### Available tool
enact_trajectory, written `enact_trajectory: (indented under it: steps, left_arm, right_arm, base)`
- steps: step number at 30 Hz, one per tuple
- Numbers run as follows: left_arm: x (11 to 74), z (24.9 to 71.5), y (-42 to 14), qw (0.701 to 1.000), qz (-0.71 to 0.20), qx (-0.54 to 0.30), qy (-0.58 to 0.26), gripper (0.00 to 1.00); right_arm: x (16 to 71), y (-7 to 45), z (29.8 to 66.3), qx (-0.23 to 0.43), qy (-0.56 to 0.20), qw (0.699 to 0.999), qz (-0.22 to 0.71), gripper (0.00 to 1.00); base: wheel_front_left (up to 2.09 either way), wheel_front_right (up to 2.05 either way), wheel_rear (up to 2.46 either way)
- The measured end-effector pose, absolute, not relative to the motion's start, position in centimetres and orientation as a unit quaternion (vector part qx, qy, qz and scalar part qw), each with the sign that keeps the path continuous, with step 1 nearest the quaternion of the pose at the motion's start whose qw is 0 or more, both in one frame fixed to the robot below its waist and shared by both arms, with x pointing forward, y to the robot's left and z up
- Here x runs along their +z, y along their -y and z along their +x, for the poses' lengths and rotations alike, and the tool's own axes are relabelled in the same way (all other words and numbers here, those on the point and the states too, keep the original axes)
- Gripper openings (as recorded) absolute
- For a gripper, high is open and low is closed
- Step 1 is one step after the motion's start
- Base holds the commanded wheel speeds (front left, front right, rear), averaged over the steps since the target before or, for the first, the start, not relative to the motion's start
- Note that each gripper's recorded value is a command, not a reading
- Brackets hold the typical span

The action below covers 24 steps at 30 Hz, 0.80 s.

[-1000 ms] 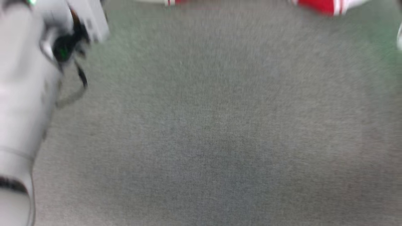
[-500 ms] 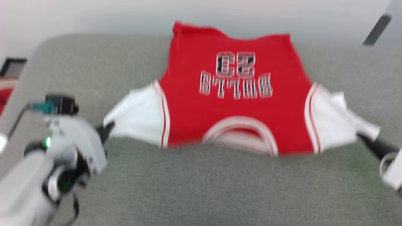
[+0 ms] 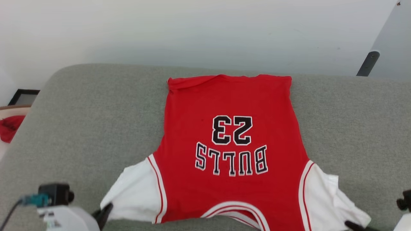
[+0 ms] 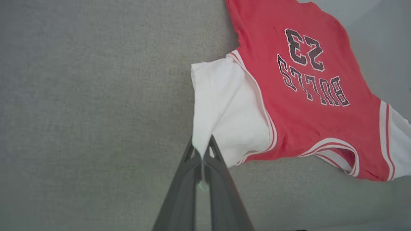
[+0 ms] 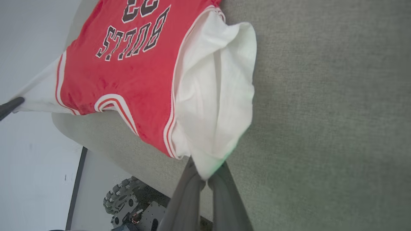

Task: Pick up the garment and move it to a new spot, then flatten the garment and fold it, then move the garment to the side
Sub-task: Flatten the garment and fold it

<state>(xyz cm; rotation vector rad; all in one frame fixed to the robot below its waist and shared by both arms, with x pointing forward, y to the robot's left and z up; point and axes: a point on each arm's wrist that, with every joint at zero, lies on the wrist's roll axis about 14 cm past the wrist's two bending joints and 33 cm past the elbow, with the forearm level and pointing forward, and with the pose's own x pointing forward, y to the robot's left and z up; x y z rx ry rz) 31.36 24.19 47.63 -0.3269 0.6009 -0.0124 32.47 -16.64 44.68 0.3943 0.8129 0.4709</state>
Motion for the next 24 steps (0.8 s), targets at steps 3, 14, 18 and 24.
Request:
enact_trajectory:
  steps: [3,14,18,24]
  left_arm:
    - [46.9,30.1,-24.2,0.938,-0.171,0.01,-0.301,0.0]
    - [45.1,27.7,-24.2,0.928,-0.191,0.035,-0.316,0.0]
    - [44.7,27.8,-24.2,0.928,-0.193,0.036,-0.316,0.0]
    - [44.7,29.2,-23.4,0.934,-0.191,0.023,-0.302,0.0]
  right_arm:
    - [44.3,16.6,31.4,0.221,-0.399,0.869,0.191,0.0]
    - [43.3,17.4,30.5,0.2,-0.423,0.868,0.166,0.0]
    - [43.4,17.5,30.8,0.202,-0.426,0.87,0.145,0.91]
    - [45.4,17.8,33.4,0.208,-0.402,0.887,0.092,1.0]
  base:
    - [0.0,0.0,0.0]
    - [0.0,0.0,0.0]
    - [0.0,0.0,0.0]
    - [0.0,0.0,0.0]
